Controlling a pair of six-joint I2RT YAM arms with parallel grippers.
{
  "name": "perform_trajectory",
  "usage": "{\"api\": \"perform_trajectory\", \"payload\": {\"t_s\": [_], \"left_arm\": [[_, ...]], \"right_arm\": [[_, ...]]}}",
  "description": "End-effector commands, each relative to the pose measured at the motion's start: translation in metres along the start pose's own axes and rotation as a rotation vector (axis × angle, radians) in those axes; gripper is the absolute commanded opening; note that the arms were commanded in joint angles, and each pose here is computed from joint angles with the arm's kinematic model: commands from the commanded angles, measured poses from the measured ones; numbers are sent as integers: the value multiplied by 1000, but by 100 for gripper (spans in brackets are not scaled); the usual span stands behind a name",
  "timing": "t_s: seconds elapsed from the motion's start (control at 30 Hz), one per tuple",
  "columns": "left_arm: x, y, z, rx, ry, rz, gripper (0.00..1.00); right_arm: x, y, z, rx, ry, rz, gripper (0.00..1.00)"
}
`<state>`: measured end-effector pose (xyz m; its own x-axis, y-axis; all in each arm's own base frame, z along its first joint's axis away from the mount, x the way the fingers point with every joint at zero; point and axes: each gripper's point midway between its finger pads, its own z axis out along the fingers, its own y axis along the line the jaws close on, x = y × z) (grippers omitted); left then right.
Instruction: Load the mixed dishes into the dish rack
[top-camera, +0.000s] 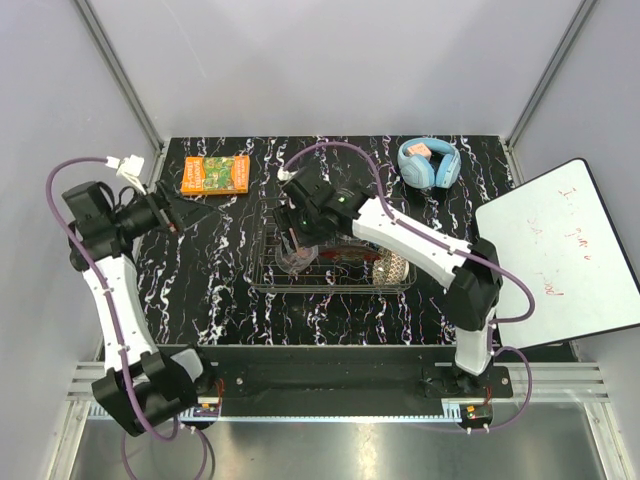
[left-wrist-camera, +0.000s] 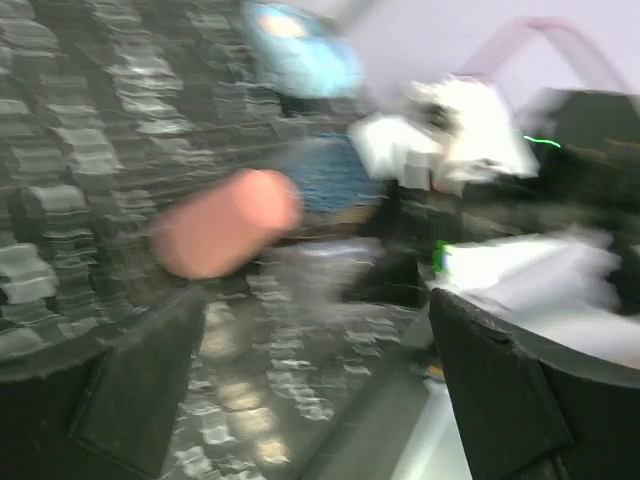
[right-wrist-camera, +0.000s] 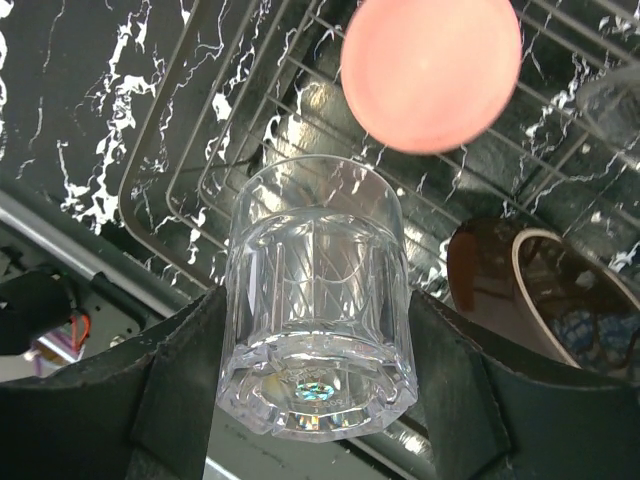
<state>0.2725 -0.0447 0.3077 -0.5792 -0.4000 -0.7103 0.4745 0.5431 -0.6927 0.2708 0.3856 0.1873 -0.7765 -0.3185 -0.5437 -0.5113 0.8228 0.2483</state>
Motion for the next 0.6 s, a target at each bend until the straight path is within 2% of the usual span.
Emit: {"api": "perform_trajectory", "payload": {"t_s": [0.0,0.13,0.33,0.57], "left_arm": [[5,50,-22,-455,78,231,99],[17,82,-41,-625,123,303,99],[33,112,-59,-763,190,336,99],[42,120,-62,-788,197,313,99]], "right_arm": [[-16,8,3,31,-47,-69,0],[-12,11,20,56,-29,-105,0],[-8,11,45,101,-6,-151,0],[-3,7,71,124,24,-182,0]]}}
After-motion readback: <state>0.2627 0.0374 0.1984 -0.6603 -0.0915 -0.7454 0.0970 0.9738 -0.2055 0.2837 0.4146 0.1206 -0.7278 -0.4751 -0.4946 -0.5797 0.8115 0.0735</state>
